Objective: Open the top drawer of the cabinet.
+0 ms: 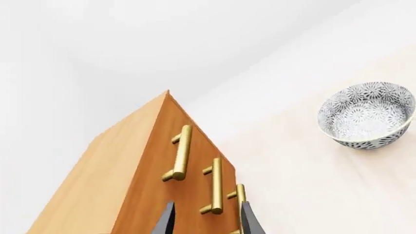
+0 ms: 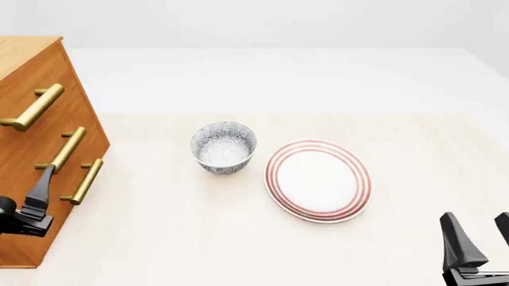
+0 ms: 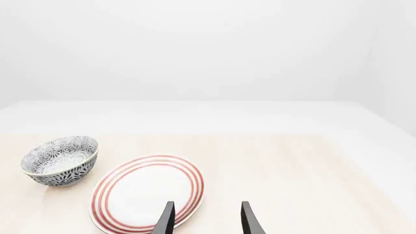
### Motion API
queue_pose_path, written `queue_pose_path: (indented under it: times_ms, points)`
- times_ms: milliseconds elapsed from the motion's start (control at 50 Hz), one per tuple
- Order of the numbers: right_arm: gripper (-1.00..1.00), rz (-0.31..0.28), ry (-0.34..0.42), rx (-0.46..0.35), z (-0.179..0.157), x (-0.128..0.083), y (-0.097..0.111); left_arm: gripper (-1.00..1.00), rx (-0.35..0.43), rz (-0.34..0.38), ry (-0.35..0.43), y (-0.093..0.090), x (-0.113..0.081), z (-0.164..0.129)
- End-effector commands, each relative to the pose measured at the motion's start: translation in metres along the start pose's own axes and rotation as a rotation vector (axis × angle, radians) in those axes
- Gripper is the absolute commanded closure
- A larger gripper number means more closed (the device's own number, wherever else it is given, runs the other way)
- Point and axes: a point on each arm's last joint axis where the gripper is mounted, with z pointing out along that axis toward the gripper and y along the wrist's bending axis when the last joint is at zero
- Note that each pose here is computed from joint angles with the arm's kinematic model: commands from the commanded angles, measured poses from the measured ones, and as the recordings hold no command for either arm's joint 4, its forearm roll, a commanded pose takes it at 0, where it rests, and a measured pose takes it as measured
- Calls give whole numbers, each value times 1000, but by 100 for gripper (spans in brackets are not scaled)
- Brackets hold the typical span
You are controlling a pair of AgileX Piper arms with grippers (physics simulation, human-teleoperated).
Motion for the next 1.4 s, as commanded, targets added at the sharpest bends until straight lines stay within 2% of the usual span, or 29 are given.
queue_pose_path:
  times_ms: [20,200,240,360,420,540,580,700,800,880,1140,1240,1400]
  points:
    - [-100,0,0,0,0,0,0,-100,0,130,-1,12,-17,3]
    - [-100,0,0,0,0,0,0,-100,5,229,11,18,-25,10]
    - [-100,1,0,0,0,0,0,-100,4,284,25,17,-22,13]
    - [-100,0,0,0,0,0,0,-100,0,377,46,16,-15,16]
    - [-100,0,0,0,0,0,0,-100,4,390,46,17,-18,18]
    - [-100,0,0,0,0,0,0,-100,2,486,62,16,-13,23]
    - [-100,0,0,0,0,0,0,-100,3,483,56,18,-17,24]
    - [-100,0,0,0,0,0,0,-100,-1,574,76,15,-8,30]
    - [-100,1,0,0,0,0,0,-100,1,594,78,16,-8,35]
    - [-100,0,0,0,0,0,0,-100,0,640,92,13,-1,40]
    - [-100,0,0,0,0,0,0,-100,-15,708,112,13,8,52]
    - [-100,0,0,0,0,0,0,-100,-21,751,122,10,17,57]
    - [-100,0,0,0,0,0,0,-100,-40,772,113,12,15,60]
